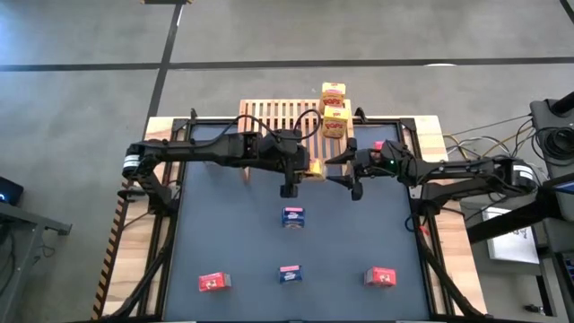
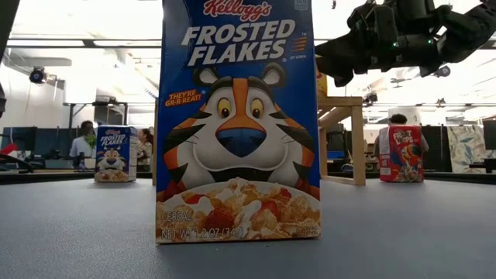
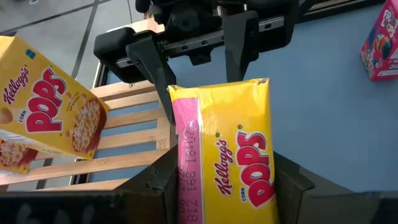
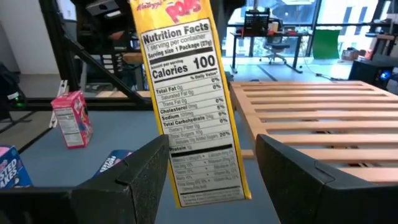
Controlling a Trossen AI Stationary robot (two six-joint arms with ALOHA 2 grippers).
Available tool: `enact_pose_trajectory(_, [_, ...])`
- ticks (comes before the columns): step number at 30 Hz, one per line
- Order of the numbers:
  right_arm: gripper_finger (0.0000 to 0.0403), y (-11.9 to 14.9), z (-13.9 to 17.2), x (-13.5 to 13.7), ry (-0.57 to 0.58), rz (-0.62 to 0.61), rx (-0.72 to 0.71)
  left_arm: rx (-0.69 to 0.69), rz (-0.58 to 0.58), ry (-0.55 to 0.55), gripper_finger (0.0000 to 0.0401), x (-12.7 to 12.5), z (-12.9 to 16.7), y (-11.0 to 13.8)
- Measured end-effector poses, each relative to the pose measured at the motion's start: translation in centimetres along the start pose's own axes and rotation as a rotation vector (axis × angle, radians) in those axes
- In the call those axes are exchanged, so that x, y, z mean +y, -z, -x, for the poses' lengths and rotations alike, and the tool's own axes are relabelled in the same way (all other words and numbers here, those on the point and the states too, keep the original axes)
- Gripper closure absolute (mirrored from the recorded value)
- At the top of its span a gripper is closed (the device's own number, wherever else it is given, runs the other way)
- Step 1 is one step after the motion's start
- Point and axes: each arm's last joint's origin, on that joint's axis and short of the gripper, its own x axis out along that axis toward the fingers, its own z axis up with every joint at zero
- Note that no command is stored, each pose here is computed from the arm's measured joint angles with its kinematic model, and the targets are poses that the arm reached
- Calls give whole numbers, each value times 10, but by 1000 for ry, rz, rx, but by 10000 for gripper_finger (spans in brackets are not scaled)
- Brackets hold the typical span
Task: Stack cereal on shelf
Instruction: Put the yellow cereal box on the shelf aligned with the other yellow cereal boxes
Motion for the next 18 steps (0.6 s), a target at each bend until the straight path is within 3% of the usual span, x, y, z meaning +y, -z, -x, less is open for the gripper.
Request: enact_pose_trajectory(18, [172,3,-27,3,-54,-4,42,-7,2,-5,259,0,0,-1])
